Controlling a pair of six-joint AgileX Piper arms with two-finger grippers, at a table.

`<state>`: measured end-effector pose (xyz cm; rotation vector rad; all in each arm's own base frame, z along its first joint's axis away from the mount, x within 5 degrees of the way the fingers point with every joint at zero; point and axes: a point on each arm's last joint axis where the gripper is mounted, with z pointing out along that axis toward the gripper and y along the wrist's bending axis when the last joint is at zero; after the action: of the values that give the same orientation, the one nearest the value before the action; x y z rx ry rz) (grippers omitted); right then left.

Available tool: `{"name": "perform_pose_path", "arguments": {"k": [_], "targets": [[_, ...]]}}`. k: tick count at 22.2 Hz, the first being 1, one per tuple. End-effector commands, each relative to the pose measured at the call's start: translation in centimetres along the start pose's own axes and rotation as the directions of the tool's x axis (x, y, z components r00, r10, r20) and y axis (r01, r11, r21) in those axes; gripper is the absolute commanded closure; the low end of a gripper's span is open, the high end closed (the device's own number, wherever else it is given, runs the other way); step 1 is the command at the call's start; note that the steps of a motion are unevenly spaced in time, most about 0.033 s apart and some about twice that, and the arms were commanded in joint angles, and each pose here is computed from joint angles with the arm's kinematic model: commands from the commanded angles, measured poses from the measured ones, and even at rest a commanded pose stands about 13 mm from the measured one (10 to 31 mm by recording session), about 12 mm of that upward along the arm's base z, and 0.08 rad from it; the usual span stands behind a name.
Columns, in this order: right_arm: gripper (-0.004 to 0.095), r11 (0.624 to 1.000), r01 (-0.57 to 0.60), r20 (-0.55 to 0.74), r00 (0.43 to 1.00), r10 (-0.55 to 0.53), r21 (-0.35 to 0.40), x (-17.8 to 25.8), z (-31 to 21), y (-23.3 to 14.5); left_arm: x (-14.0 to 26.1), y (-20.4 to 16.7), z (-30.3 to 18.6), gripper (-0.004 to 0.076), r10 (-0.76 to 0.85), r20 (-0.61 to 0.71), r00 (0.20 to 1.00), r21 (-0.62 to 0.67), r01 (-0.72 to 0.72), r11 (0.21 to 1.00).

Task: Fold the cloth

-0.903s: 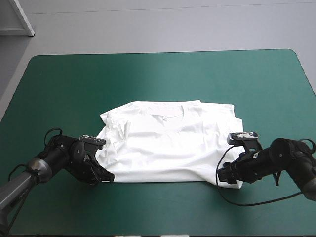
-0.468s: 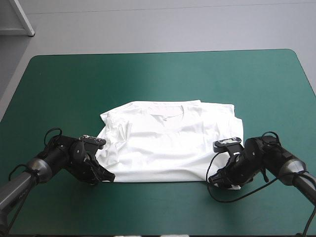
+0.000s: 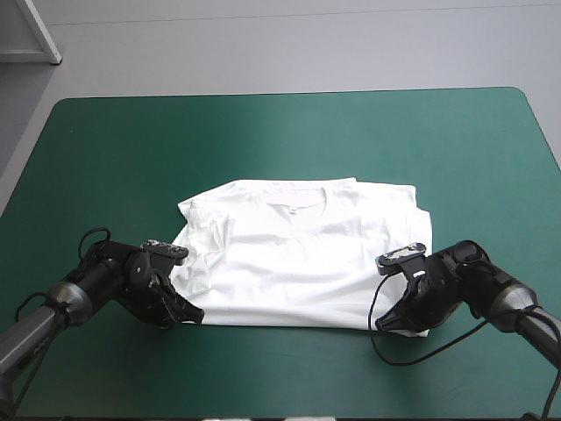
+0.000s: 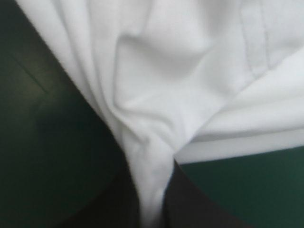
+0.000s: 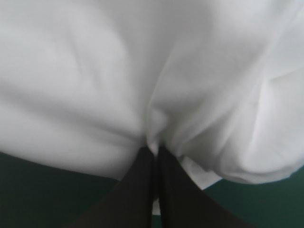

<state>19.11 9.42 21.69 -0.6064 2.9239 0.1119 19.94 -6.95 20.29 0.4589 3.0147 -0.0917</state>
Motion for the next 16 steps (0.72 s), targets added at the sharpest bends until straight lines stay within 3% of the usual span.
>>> {"name": "perform_pose_path", "arguments": {"k": [1,6,11,16], "targets": [[0.0925,0.999,0.009,0.078,0.997,-0.012,0.038,-0.1,-1.6,-0.3,-0.8,0.8,-0.7,0.0704,0.073,0.116,0.991,-0.097,-0.062,0.993],[0.0925,0.994,-0.030,0.097,0.995,0.020,0.107,1.1,-3.4,-0.9,-0.3,1.1,-2.6,0.0704,0.076,0.162,0.984,-0.135,-0.054,0.989],[0.0925,0.997,-0.075,0.180,0.981,0.077,-0.021,1.3,-5.1,0.2,0.6,0.7,-5.0,0.0704,0.031,0.192,0.981,-0.101,-0.012,0.995],[0.0925,0.999,-0.050,0.369,0.928,0.045,0.001,-1.3,-8.8,0.1,-1.5,0.6,-8.6,0.0704,0.048,0.309,0.950,-0.110,-0.015,0.994]]}}
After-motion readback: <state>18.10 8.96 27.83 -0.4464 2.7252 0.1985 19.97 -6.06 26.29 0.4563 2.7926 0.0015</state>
